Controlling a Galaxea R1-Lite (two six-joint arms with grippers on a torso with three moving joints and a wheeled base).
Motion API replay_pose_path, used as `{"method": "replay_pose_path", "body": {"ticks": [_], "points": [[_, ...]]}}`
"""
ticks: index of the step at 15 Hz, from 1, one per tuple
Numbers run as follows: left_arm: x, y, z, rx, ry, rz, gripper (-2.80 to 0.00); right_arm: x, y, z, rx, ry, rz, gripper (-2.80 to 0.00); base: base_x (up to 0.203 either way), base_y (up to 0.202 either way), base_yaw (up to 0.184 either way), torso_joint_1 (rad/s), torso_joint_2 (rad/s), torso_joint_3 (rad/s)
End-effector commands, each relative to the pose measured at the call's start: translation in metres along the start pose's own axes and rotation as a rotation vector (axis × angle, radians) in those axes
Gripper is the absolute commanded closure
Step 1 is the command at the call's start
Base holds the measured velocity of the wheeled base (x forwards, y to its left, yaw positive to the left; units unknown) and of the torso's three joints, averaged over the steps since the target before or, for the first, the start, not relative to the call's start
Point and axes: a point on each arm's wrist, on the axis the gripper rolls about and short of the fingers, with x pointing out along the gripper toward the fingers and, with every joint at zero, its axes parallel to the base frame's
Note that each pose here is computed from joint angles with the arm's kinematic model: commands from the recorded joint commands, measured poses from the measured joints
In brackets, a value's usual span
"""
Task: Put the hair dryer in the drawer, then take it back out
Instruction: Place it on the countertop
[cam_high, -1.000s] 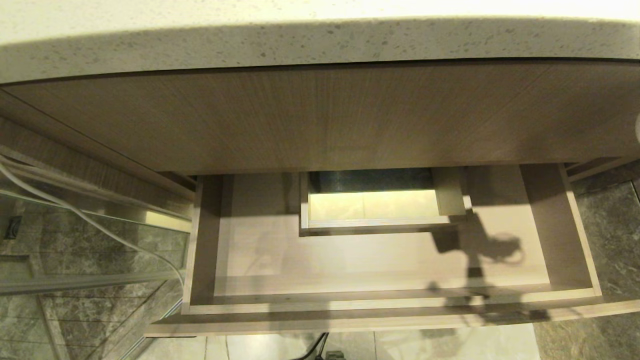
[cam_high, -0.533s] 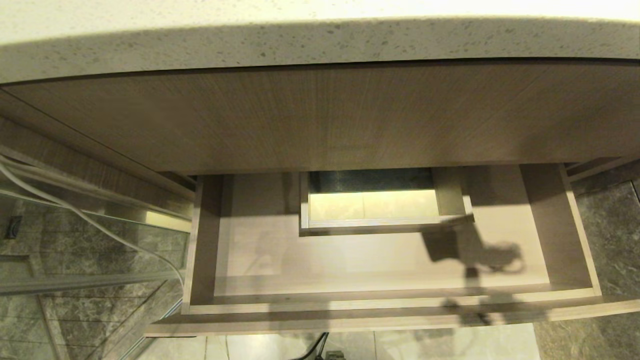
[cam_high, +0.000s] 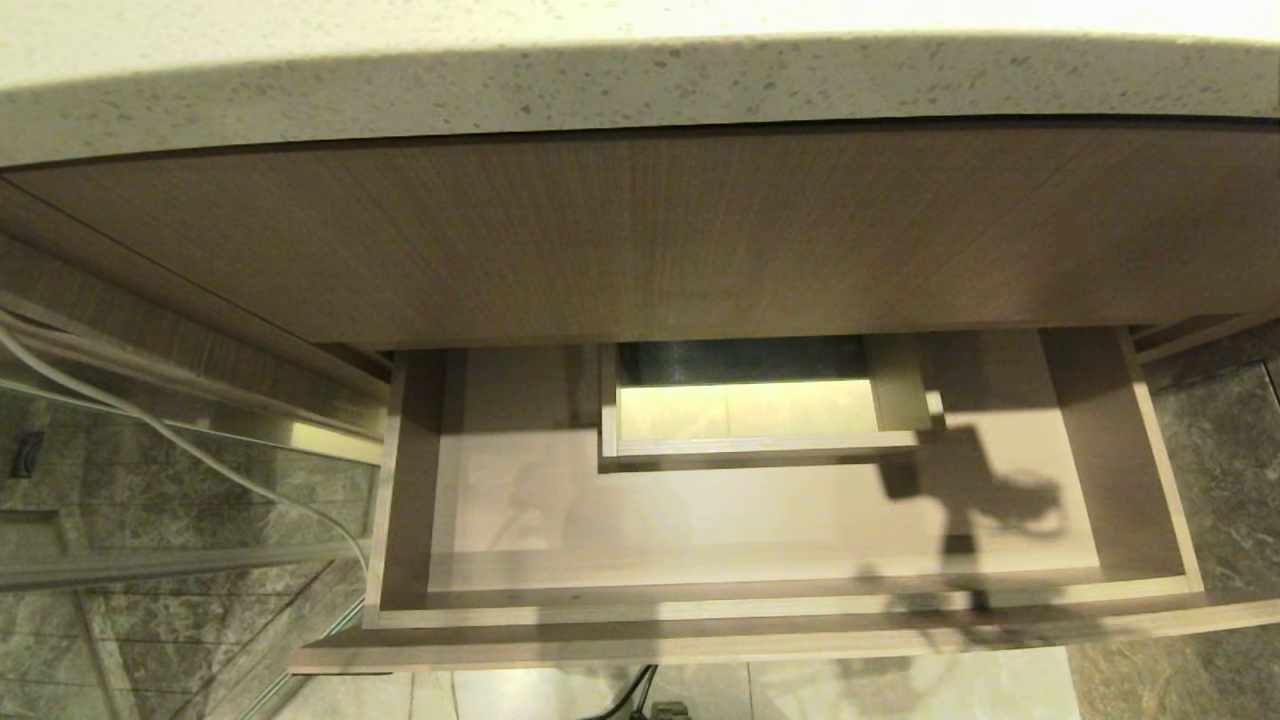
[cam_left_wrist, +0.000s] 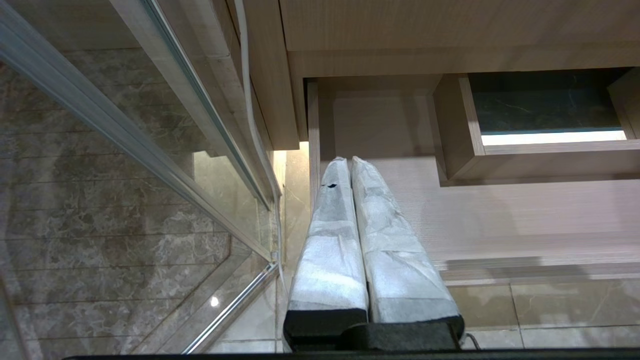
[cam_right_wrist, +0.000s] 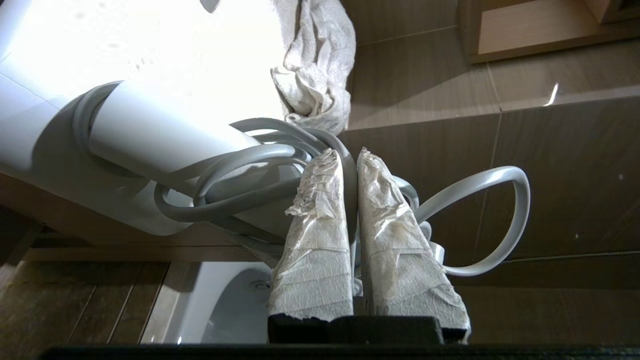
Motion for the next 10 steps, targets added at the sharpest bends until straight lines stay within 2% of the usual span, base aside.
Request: {"method": "replay_pose_path", "body": {"ticks": [1, 6, 10], "points": [[0.001, 0.0, -0.011, -0.001, 0.038, 0.0, 0.0, 0.02, -0.003, 0.001, 0.002, 0.002, 0.007, 0.0, 0.0, 0.0, 0.0, 0.0, 0.0, 0.0], [0.001, 0.0, -0.011, -0.001, 0.038, 0.0, 0.0, 0.032, -0.024, 0.01, 0.053, -0.026, -0.051, 0.0, 0.0, 0.0, 0.0, 0.0, 0.0, 0.0], [0.001, 0.0, -0.011, -0.001, 0.038, 0.0, 0.0, 0.056, -0.029, 0.012, 0.068, -0.044, -0.09, 0.0, 0.0, 0.0, 0.0, 0.0, 0.0, 0.0]]}}
